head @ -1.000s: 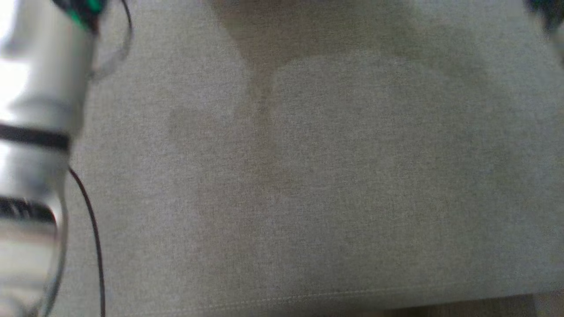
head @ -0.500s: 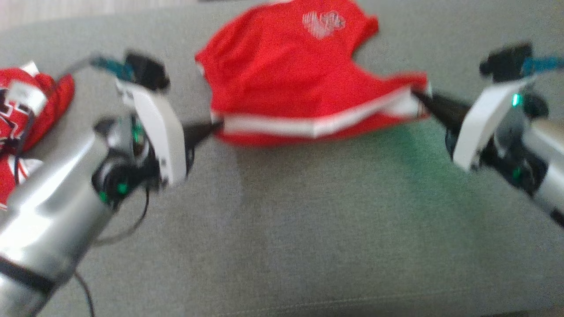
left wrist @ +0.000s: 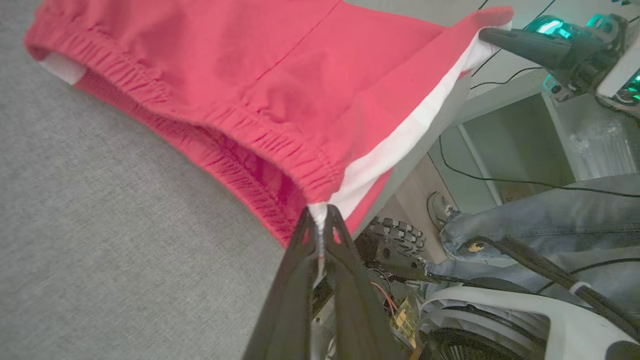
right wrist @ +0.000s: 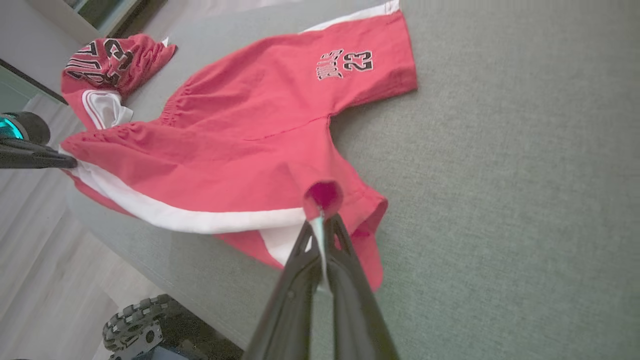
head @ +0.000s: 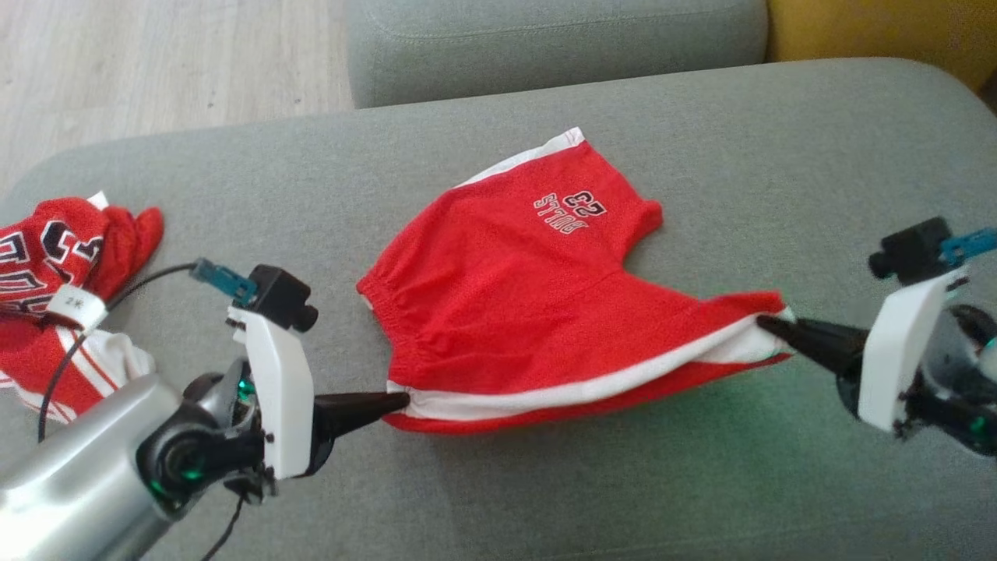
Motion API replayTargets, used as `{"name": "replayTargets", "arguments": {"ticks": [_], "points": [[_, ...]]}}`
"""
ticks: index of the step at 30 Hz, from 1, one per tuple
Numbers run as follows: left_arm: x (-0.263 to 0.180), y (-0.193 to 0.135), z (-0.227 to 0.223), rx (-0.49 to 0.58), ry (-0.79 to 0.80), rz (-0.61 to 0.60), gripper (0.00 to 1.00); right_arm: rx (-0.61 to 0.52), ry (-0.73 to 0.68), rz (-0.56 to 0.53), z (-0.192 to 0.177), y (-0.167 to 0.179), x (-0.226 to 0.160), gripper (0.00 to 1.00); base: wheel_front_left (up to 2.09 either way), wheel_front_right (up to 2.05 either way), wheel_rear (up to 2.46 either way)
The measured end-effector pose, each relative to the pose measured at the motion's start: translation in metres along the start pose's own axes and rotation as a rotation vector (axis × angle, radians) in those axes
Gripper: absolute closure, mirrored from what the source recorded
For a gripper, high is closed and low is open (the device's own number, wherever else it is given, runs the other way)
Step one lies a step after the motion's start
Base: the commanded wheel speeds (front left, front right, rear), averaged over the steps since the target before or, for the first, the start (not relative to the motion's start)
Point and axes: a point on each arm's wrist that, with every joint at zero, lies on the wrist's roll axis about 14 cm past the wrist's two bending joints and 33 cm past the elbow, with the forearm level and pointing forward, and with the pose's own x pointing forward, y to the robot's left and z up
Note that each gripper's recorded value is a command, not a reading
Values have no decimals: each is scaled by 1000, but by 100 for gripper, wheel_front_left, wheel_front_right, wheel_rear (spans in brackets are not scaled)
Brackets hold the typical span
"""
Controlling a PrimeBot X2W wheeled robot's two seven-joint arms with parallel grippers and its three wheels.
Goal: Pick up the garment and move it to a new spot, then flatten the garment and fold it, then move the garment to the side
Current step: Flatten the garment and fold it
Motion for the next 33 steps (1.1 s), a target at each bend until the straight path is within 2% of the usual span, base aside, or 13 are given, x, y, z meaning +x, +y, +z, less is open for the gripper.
{"name": "replayTargets", "arguments": {"ticks": [5,11,24,33], "points": [[-3,5,8,-71,-29,-8,100,6,-25,-4,16,-7,4,100,0,0,0],[-6,39,30,-134,-78,51,100,9,-55,-35,55,-28,21,100,0,0,0],[24,90,103,-193,-197,67,100,30,-71,-29,137,-60,105,100,0,0,0],[44,137,98,-270,-171,139,100,42,31,-31,135,-79,173,100,0,0,0]]}}
